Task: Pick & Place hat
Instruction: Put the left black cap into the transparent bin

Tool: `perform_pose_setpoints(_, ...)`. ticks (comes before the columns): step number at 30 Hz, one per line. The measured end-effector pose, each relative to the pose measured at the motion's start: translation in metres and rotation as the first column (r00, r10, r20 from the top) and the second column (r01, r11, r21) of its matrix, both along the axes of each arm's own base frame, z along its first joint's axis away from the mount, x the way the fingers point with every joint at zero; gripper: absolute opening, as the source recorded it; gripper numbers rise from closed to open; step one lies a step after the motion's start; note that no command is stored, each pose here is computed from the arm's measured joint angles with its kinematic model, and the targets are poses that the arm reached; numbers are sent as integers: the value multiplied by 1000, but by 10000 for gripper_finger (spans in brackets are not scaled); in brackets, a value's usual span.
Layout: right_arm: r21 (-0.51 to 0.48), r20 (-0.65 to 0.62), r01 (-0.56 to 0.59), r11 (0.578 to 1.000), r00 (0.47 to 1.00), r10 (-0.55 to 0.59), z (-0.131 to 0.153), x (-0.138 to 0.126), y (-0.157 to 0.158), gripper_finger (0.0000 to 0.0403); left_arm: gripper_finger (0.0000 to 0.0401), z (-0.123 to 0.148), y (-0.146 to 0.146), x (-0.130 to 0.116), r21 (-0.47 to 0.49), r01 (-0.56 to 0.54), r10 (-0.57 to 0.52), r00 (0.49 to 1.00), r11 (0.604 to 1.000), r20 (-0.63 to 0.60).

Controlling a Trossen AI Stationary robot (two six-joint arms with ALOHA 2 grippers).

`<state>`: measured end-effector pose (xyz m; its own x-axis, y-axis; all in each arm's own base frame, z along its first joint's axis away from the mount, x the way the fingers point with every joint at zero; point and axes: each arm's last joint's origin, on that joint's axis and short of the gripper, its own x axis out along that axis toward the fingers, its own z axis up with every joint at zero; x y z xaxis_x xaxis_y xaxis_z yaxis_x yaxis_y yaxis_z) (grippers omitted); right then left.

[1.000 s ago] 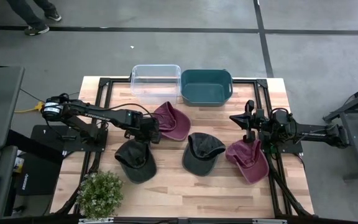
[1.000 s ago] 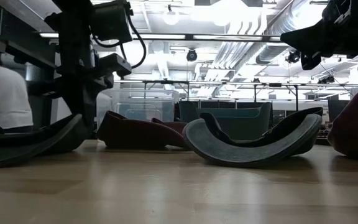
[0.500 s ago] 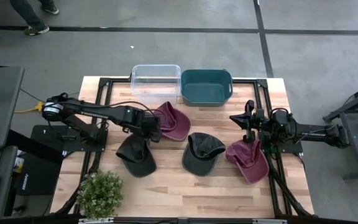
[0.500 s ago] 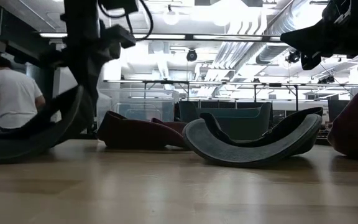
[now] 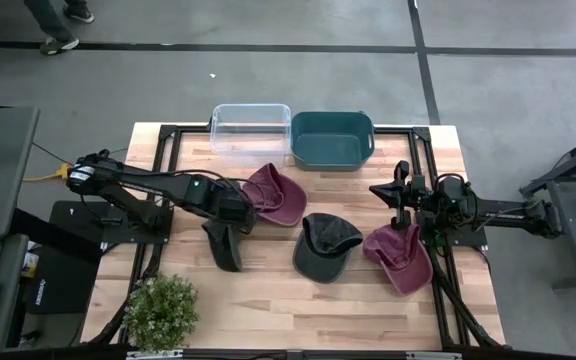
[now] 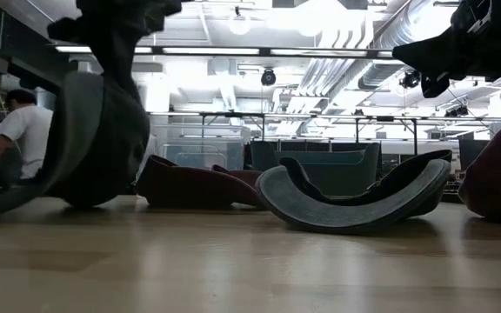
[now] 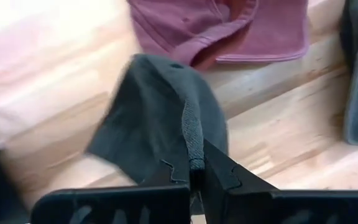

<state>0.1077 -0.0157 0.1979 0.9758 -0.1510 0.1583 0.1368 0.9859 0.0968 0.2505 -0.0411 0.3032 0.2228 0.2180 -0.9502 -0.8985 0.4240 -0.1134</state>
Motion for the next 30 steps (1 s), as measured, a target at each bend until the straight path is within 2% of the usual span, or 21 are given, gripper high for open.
perform_pose_setpoints(5, 0, 0, 1, 1000, 1000, -1, 0, 0, 0, 1, 0, 11, -3, -6, 72, -10, 11, 1000, 997, -13)
perform_pose_setpoints(13, 0, 0, 0, 1000, 1000, 0, 0, 0, 0, 1, 0, 13, -1, -9, 151, -14, 19, 999, 988, -35)
perform_pose_setpoints(22, 0, 0, 1, 1000, 1000, -1, 0, 0, 0, 1, 0, 13, 2, -11, 247, 92, -71, 993, 965, -95)
perform_pose_setpoints(30, 0, 0, 0, 1000, 1000, 0, 0, 0, 0, 1, 0, 13, 3, -14, 268, 138, -103, 985, 954, -142)
